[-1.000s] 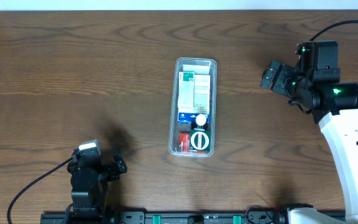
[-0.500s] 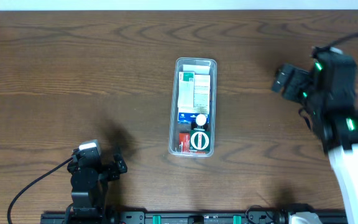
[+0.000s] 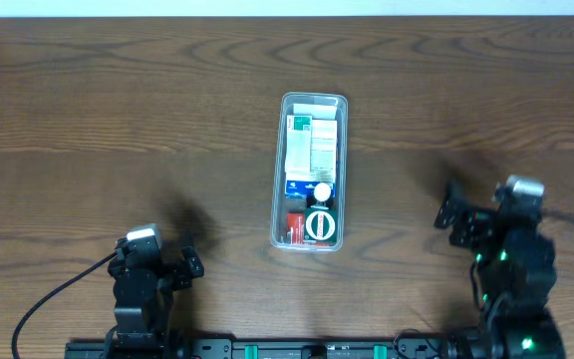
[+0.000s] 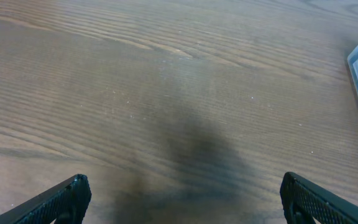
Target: Pack container
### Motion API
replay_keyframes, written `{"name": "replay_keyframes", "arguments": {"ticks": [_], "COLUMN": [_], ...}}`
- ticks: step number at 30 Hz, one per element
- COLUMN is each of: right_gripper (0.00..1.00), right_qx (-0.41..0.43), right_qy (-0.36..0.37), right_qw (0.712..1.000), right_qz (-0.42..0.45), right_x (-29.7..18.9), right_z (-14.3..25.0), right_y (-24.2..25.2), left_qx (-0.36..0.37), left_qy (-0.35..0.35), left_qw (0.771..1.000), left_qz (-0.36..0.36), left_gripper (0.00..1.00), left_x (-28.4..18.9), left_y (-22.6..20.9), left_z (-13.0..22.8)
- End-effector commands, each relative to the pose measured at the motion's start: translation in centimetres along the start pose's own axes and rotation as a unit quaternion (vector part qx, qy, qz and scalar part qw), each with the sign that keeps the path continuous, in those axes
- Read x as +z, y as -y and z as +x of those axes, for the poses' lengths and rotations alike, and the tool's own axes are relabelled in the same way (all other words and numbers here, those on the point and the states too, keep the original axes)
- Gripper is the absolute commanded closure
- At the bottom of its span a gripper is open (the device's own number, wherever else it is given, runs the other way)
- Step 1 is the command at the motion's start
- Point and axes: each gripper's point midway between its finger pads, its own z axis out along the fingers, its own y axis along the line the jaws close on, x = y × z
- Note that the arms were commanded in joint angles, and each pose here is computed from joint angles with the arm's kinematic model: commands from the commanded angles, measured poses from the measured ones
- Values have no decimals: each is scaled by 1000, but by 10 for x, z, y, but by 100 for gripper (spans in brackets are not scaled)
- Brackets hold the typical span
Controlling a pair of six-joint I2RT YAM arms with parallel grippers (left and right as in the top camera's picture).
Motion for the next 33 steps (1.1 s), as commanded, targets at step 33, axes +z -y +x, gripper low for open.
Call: {"name": "replay_keyframes", "arguments": {"ticks": [33], "right_gripper": [1], "right_qx": [8], "right_qy": [50], "right_qw": [999], "right_qz": [-16], "right_x": [-1], "right_z": [60], "right_y": [13], "left_qx": [8], "left_qy": [-2], "left_qw": [1000], "left_qz": [-4], "left_gripper": [2], "left_x": [2], "left_y": [-2], "left_z": [4]}}
